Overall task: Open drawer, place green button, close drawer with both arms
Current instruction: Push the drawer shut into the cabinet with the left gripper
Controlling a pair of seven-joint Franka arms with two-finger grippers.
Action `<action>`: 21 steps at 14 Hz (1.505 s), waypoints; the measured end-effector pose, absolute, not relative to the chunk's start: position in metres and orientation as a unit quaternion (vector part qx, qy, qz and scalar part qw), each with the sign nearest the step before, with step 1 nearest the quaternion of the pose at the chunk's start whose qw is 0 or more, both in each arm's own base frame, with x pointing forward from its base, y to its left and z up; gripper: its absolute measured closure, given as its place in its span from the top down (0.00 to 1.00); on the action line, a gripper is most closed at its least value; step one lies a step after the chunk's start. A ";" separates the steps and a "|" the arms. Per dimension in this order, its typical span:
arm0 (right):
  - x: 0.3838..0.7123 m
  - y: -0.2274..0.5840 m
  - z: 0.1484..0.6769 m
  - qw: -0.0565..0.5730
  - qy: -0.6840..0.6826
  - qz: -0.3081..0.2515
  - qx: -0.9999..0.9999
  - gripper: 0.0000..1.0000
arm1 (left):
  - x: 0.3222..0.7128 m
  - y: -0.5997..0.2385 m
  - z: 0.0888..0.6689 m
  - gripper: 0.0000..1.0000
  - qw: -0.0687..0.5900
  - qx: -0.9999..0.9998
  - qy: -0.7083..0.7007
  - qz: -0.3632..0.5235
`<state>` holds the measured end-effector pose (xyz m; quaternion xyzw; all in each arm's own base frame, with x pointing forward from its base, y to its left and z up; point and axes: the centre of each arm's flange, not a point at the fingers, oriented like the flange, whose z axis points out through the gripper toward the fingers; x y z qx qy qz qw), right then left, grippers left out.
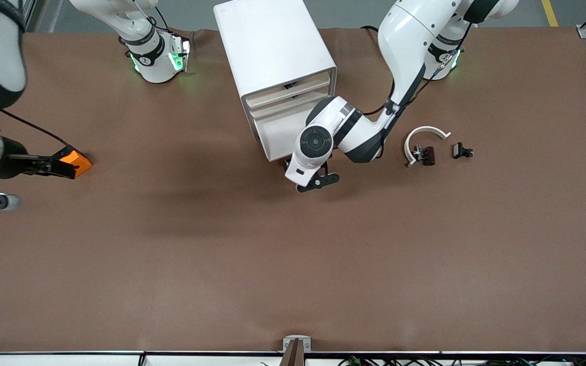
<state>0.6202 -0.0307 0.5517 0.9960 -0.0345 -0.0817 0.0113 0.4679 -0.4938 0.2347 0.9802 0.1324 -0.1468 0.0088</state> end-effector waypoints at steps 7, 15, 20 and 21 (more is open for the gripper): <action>0.616 -0.075 0.551 0.006 -0.025 -0.084 0.996 1.00 | 0.430 -0.502 0.216 1.00 -0.009 0.978 0.113 -0.174; 0.609 -0.073 0.611 0.014 -0.025 -0.054 0.998 1.00 | 0.392 -0.523 0.217 1.00 -0.025 0.971 0.123 -0.202; 0.598 -0.072 0.646 0.015 -0.026 -0.039 0.999 1.00 | 0.372 -0.530 0.215 1.00 -0.028 0.961 0.137 -0.238; 0.596 -0.072 0.650 0.015 -0.026 -0.038 0.999 1.00 | 0.371 -0.530 0.215 1.00 -0.025 0.958 0.143 -0.246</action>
